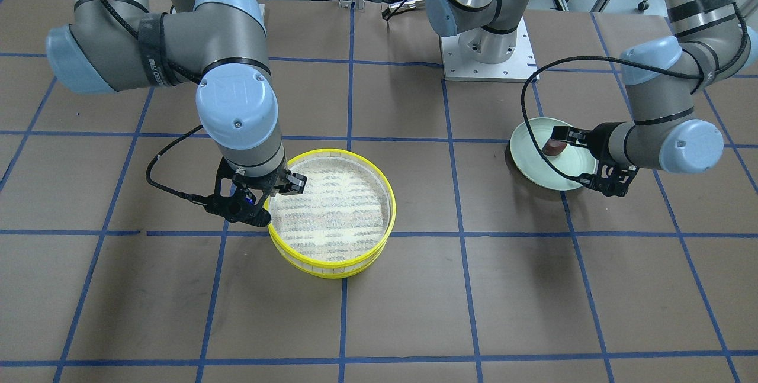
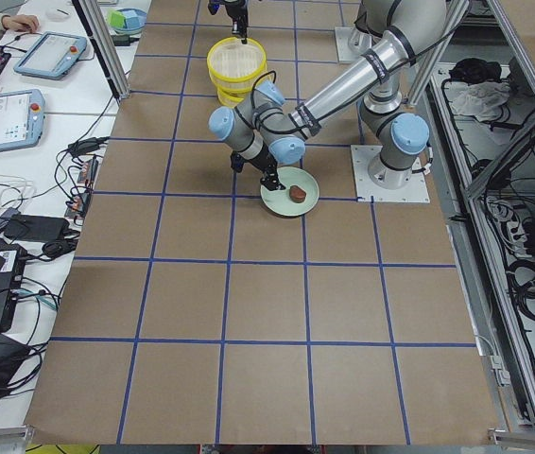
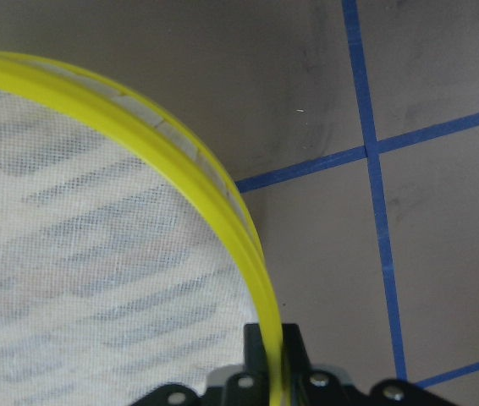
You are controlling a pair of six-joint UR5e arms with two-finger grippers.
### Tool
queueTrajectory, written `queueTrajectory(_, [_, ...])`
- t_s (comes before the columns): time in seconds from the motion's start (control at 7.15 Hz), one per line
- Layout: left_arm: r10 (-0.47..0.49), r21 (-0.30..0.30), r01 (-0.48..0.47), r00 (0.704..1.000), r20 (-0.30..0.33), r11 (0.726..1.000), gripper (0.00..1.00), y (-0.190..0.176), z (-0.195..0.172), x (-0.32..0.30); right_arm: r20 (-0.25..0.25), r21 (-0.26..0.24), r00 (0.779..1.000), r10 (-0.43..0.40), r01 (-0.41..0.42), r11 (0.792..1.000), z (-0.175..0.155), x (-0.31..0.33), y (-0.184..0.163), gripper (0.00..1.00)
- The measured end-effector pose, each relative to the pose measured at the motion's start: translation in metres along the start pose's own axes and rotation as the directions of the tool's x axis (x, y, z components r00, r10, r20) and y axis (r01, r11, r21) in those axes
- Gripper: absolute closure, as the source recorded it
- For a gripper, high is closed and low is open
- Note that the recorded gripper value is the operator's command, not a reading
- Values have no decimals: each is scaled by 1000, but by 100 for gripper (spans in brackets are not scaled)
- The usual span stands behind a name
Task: Place buns in different layers of steamer
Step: 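Grasp brown bun with left gripper while right releases tier and rises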
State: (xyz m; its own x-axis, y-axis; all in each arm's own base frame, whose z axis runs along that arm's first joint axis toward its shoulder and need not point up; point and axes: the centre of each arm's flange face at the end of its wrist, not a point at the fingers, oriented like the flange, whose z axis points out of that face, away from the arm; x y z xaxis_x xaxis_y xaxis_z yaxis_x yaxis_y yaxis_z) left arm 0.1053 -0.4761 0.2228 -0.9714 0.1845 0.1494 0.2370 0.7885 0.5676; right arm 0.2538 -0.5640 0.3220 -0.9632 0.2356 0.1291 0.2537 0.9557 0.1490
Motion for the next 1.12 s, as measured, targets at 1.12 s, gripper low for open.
queueTrajectory(1.12, [104,-79,-108,993,-51,991,12,-23,58,-4,-13,-11,1000,-25,25,1000,28,-6,6,100])
